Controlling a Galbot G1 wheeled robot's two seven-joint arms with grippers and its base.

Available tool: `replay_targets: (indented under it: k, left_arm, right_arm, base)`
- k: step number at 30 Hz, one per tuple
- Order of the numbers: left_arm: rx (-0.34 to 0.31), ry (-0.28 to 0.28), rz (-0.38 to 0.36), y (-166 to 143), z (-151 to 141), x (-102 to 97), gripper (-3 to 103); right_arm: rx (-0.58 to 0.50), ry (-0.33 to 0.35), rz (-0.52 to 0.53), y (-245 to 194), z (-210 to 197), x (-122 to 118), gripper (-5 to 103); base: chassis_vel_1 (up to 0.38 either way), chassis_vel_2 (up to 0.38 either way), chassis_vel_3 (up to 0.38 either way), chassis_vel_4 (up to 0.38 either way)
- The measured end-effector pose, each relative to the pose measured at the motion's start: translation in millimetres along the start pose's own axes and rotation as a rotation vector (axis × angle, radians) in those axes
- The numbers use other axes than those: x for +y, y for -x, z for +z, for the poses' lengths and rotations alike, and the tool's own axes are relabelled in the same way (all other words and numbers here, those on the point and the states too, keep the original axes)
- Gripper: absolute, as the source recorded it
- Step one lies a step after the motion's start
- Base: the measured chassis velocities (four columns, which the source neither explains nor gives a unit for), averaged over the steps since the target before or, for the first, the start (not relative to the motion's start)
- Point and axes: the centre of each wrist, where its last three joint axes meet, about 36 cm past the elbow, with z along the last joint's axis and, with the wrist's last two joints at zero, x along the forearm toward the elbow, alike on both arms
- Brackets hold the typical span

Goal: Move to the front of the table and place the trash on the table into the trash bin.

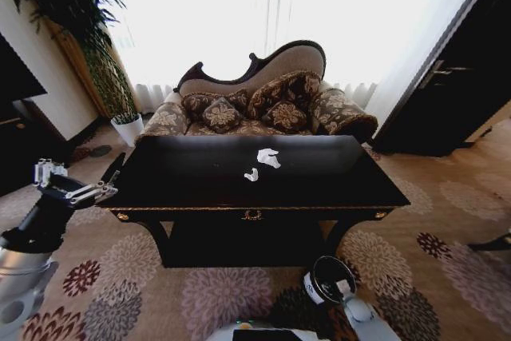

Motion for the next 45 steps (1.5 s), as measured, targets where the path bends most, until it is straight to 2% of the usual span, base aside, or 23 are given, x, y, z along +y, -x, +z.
replay_targets:
  k: [1, 6, 12, 15, 16, 24, 38, 45]
  left_arm:
    - [-0.002, -0.003, 0.000, 0, 1, -0.4, 100]
    - [-0.007, -0.020, 0.004, 2, 5, -5.4, 100]
    - [-0.011, -0.022, 0.004, 2, 6, -6.4, 100]
    - [-0.017, -0.021, 0.007, 3, 5, -6.8, 100]
    - [-0.017, -0.021, 0.007, 3, 5, -6.8, 100]
    - [-0.029, -0.020, 0.006, 2, 0, -6.0, 100]
    - [-0.040, -0.023, 0.016, 4, -4, -8.4, 100]
    - [-0.043, -0.022, 0.014, 4, -5, -5.9, 100]
  right_arm:
    - [-0.023, -0.007, -0.023, -5, 0, 4, 89]
    - [-0.120, -0.040, -0.116, -25, 7, 13, 99]
    - [-0.191, -0.035, -0.193, -41, 6, 29, 100]
    - [-0.264, -0.031, -0.274, -51, -9, 46, 100]
    - [-0.264, -0.031, -0.274, -51, -9, 46, 100]
    - [-0.442, -0.034, -0.469, -79, -40, 67, 100]
    - [-0.670, -0.094, -0.682, -109, -51, 64, 100]
    - [-0.812, -0.073, -0.694, -131, -87, 67, 100]
  base:
    - [0.000, 0.000, 0.000, 0.000]
    - [0.000, 0.000, 0.000, 0.000]
    - [0.000, 0.000, 0.000, 0.000]
    - [0.000, 0.000, 0.000, 0.000]
    - [0.000, 0.000, 0.000, 0.000]
    - [0.000, 0.000, 0.000, 0.000]
    - [0.000, 0.000, 0.000, 0.000]
    - [0.000, 0.000, 0.000, 0.000]
